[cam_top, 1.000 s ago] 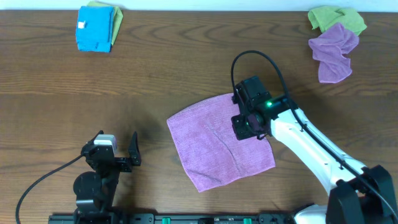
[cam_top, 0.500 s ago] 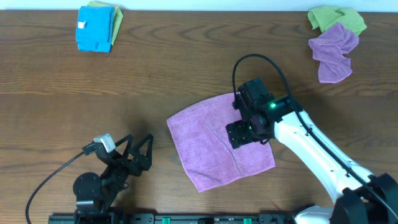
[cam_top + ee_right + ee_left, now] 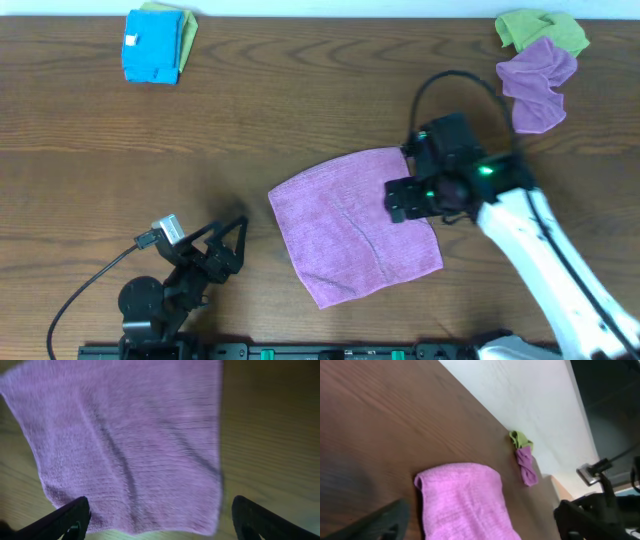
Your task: Fold the cloth
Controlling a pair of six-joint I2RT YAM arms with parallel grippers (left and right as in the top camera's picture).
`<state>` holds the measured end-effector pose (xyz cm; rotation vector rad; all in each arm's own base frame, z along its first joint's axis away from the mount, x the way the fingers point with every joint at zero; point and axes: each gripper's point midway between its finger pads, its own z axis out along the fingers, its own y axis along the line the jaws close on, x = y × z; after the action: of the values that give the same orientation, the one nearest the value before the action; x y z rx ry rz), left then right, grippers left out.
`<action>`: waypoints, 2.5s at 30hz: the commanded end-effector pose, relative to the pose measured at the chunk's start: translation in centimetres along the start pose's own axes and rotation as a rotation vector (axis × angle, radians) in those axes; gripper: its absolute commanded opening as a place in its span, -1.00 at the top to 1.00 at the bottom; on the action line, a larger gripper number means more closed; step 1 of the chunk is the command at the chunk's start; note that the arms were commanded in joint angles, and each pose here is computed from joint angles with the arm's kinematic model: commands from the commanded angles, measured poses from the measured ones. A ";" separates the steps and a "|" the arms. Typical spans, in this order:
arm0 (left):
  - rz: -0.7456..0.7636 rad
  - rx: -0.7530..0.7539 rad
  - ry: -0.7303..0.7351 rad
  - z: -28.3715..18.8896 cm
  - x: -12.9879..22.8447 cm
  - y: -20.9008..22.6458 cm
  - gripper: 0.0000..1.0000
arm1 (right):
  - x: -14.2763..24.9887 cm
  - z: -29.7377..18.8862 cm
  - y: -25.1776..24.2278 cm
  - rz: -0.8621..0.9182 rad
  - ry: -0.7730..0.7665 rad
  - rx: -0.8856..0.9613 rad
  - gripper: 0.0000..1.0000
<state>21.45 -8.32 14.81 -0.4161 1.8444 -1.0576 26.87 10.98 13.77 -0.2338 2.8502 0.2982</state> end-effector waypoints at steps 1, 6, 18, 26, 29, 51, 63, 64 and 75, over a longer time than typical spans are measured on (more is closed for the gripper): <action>-0.074 -0.039 0.088 0.5 2.0 1.4 -0.82 | -0.9 -2.8 -0.8 -0.023 -0.090 -0.021 -0.83; -0.176 -0.071 0.170 1.6 3.4 2.2 -0.79 | -2.0 -5.8 -1.4 -0.082 -0.224 -0.056 -0.89; -0.270 -0.101 0.322 4.5 6.5 2.4 -0.77 | -3.9 -7.9 -2.1 -0.064 -0.346 -0.209 -0.91; -0.271 -0.181 0.349 6.2 6.6 3.9 -0.84 | -3.7 -7.8 -2.2 -0.060 -0.336 -0.212 -0.90; -0.251 -0.170 0.361 7.3 6.0 3.5 -0.84 | -3.5 -7.8 -2.2 -0.058 -0.329 -0.212 -0.90; -0.293 -0.162 0.467 12.6 6.2 4.1 -0.86 | -3.1 -7.6 -2.1 -0.073 -0.312 -0.210 -0.88; -0.211 -0.136 0.471 16.3 4.6 3.9 -0.90 | -3.2 -7.6 -2.2 -0.082 -0.318 -0.204 -0.88; -0.191 -0.128 0.468 16.7 4.3 3.7 -0.90 | -3.2 -7.6 -2.2 -0.082 -0.318 -0.204 -0.88; 0.094 0.016 0.415 21.6 0.0 0.0 -0.86 | -3.2 -7.6 -2.3 -0.108 -0.322 -0.196 -0.86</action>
<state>38.66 -18.02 9.34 -0.2651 2.2396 -1.1947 28.24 7.58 20.63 -0.3089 2.5153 0.5530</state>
